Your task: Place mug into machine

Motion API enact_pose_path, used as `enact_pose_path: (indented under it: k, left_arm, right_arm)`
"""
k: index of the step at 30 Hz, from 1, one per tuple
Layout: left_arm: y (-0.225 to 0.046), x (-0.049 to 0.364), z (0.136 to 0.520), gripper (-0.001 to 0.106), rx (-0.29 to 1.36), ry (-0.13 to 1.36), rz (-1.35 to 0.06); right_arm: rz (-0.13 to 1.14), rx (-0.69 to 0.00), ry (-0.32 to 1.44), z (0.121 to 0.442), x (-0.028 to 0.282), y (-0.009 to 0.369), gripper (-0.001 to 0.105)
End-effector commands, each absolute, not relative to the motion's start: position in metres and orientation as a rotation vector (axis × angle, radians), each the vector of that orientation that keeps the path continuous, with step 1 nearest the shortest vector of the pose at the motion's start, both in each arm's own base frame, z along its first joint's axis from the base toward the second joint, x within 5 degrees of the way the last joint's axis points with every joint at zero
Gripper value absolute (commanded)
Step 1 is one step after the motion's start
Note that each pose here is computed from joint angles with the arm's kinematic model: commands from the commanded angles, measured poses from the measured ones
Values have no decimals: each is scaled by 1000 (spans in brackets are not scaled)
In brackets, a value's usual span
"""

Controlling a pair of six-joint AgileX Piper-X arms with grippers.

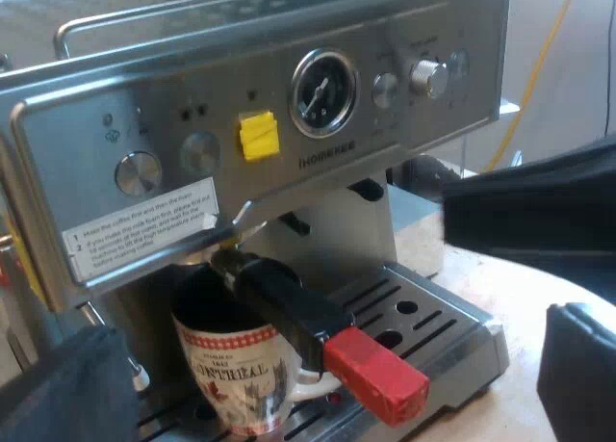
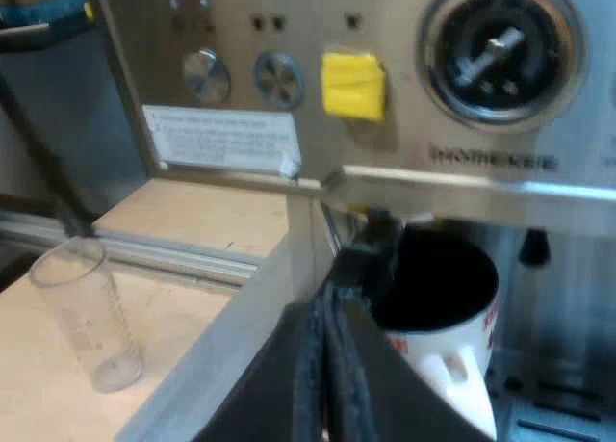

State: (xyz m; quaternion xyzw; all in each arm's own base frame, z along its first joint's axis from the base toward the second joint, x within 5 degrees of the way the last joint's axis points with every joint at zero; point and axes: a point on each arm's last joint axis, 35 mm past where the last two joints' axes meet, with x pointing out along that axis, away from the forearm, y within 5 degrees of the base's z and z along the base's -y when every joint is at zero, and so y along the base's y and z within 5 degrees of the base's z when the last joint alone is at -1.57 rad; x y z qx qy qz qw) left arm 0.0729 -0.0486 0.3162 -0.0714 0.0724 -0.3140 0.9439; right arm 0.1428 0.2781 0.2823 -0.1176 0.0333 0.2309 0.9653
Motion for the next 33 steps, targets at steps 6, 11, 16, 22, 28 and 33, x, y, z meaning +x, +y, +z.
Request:
enact_pose_path:
  k: [6, 11, 16, 22, 28, 33]
  left_arm:
    - [-48, 71, 321, 86, -154, 117, -645]
    - [-48, 71, 321, 86, -154, 117, -645]
    - [-48, 71, 321, 86, -154, 117, -645]
    - [-48, 71, 321, 86, -154, 117, -645]
    - [-48, 71, 321, 86, -154, 118, -652]
    - [-48, 71, 321, 86, -154, 118, -652]
  right_arm:
    - [420, -248, 55, 287, 166, 297, 0]
    - [369, -270, 53, 286, 178, 312, 0]
    - [324, -268, 39, 292, 191, 323, 0]
    - [283, -270, 31, 297, 201, 327, 0]
    - [250, -282, 30, 296, 217, 334, 0]
    - [191, -288, 41, 291, 230, 329, 0]
